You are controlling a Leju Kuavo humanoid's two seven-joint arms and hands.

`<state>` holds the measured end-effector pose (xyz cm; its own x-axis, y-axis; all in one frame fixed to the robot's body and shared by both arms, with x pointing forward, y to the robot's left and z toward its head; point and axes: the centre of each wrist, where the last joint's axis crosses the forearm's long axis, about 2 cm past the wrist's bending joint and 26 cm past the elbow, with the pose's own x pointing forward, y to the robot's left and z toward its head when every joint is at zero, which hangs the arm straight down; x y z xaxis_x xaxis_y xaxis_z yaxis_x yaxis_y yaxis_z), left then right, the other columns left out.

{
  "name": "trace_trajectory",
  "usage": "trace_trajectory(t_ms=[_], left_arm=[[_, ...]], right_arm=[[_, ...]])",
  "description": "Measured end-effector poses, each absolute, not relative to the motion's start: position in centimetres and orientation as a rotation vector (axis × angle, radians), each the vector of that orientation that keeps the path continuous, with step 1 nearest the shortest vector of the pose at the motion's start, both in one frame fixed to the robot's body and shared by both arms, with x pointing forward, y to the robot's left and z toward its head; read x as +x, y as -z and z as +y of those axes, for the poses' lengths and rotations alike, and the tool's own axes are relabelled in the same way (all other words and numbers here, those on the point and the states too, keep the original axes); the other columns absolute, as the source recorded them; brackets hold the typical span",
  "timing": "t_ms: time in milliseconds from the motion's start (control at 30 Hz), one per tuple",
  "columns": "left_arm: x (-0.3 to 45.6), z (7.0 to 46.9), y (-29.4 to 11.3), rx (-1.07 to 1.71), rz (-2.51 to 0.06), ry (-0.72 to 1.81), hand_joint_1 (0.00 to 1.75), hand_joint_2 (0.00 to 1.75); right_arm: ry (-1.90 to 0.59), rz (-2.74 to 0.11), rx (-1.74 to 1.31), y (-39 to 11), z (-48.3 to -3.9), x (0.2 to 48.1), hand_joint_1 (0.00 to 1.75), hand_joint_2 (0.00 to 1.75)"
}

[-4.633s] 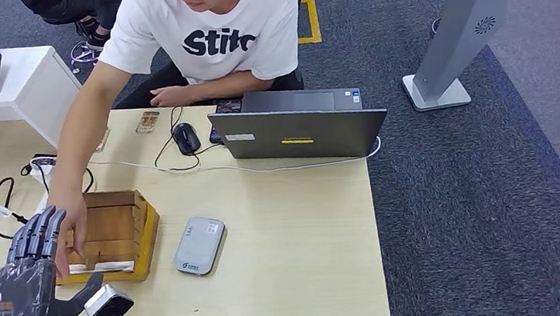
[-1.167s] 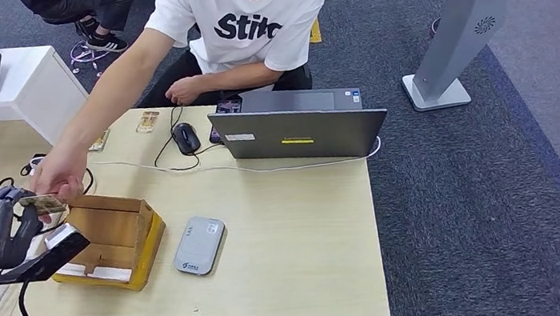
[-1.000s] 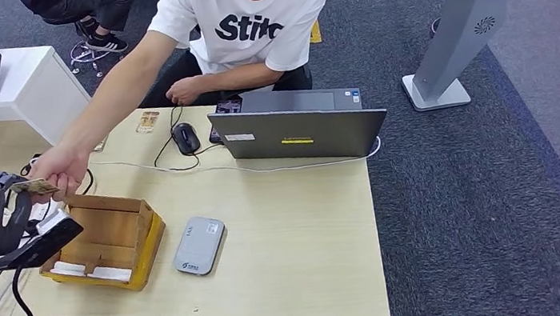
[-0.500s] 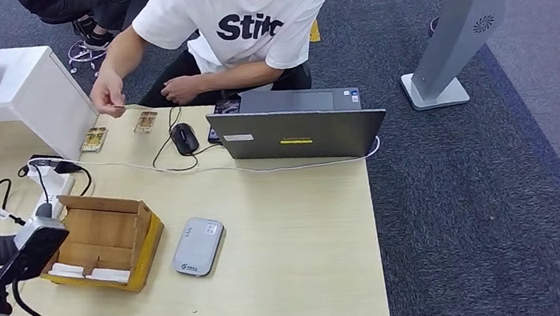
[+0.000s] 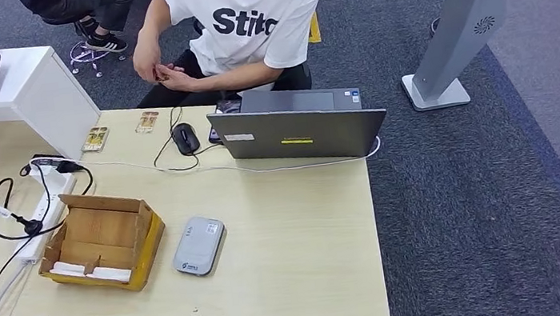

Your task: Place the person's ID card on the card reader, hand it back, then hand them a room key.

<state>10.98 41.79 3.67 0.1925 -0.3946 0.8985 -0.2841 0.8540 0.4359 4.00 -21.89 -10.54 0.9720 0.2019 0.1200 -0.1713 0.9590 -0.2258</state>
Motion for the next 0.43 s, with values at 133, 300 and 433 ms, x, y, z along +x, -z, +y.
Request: trace_trajectory(t_ms=[133,300,433], left_arm=[[6.8,40.0,0.9,0.578,-1.098,-0.088,0.0,1.75],[4.5,35.7,5.5,0.556,-0.81,-0.165,0.0,1.75],[3.9,32.2,8.1,0.518,-0.61,-0.138,0.0,1.75]], right_arm=[[-0.214,-0.141,-0.217,10.5,-21.9,4.1,0.0,1.75],[-0.237,-0.153,-0.209,10.5,-21.9,4.4,0.0,1.75],[-0.262,-0.145,-0.204,10.5,-21.8,4.5,0.0,1.75]])
